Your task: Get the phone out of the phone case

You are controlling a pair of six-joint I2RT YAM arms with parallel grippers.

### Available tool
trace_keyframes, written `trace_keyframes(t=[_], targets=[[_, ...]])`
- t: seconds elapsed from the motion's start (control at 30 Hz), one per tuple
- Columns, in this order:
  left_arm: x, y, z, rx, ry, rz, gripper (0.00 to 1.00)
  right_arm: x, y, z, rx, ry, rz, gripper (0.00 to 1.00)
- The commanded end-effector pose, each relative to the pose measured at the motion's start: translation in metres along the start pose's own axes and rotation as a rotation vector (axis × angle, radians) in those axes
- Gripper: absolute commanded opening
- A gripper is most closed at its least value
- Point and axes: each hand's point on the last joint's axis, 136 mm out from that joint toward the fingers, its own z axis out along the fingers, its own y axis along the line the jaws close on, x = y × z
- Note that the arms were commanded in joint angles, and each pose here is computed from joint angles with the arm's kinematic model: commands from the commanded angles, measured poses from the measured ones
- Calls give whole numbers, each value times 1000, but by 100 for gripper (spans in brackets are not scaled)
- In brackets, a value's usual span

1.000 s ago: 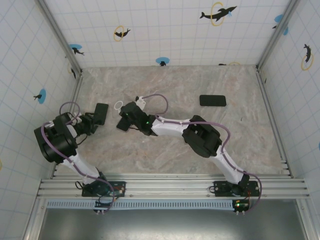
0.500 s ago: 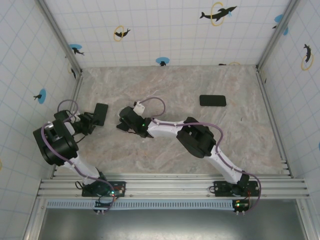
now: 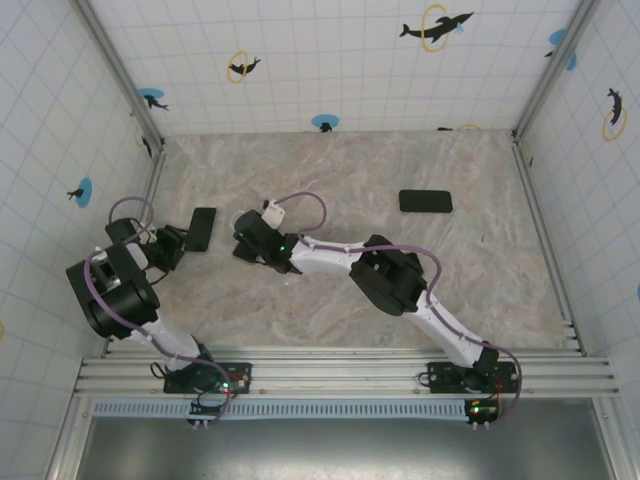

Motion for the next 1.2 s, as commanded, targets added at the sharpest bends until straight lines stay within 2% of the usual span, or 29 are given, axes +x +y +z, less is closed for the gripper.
trace_keyframes(t=[0.0, 0.23, 0.63, 0.9, 1.17], targets=[[57, 84, -3, -324, 134, -145, 68, 7, -1, 9, 5, -27, -3, 7], [55, 73, -10, -294, 121, -135, 68, 18, -4, 15, 18, -28, -23, 9], [58, 38, -30, -174, 70, -116, 69, 41, 16, 18, -37, 27, -93, 25], [51, 18, -42, -133, 31, -80, 69, 43, 22, 12, -29, 66, -203, 35], [46, -6, -46, -105, 13, -32, 70, 23, 35, 2, -25, 53, -312, 46]])
